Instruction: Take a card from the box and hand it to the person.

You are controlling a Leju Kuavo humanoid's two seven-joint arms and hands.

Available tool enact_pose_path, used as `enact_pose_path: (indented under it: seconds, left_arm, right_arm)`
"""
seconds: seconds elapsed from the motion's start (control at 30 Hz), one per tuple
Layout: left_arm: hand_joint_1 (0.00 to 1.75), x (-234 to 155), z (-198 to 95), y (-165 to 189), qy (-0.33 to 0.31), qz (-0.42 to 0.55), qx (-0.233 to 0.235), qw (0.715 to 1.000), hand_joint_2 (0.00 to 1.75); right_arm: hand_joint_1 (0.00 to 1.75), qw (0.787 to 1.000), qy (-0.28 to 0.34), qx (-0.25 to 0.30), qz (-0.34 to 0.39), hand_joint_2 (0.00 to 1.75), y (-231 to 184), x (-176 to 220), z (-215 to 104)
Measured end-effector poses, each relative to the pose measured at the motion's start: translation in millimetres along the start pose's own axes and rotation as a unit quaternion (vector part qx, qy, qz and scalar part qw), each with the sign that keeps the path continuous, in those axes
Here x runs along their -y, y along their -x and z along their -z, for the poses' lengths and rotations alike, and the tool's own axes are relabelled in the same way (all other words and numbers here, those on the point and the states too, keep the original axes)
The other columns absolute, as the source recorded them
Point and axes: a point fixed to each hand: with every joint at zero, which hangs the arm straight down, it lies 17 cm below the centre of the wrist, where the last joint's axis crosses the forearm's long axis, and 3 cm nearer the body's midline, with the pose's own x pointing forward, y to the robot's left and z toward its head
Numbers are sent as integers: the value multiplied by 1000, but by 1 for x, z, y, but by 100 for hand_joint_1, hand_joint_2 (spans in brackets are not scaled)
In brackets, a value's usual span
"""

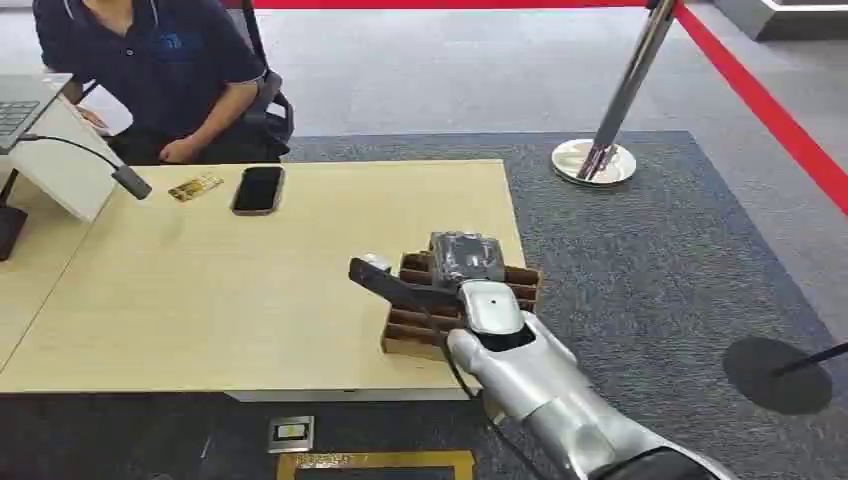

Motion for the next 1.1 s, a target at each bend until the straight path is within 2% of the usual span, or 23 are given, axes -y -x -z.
enact_pose_path:
  seconds: [0.03,0.07,0.1,0.27,0.33,0.5,0.53,0.6,0.73,0.9,1.1]
  left_arm:
    - [0,0,0,0,0,0,0,1000,0]
    - [0,0,0,0,0,0,0,1000,0]
    - [0,0,0,0,0,0,0,1000,0]
    - [0,0,0,0,0,-1,-1,1000,0]
    - [0,0,0,0,1,-1,-1,1000,0]
    - [0,0,0,0,0,-1,-1,1000,0]
    - [0,0,0,0,1,-1,-1,1000,0]
    - [0,0,0,0,1,-1,-1,1000,0]
    - [0,0,0,0,1,-1,-1,1000,0]
    - [0,0,0,0,1,-1,-1,1000,0]
    - [0,0,0,0,1,-1,-1,1000,0]
  right_arm:
    - [63,1000,0,0,0,175,-1,0,0]
    - [63,1000,1,1,1,175,-1,1,0]
    - [51,1000,1,1,1,175,-2,1,0]
    - [54,1000,2,3,2,175,-4,2,0]
    - [66,1000,2,3,3,175,-5,2,0]
    - [75,1000,2,4,3,175,-6,2,0]
    - [84,1000,2,4,3,175,-6,2,0]
    - [115,1000,2,3,3,175,-6,2,0]
    - [134,1000,2,3,3,175,-6,2,0]
    - [138,1000,3,4,5,175,-6,2,0]
    - [133,1000,4,6,5,175,-7,3,0]
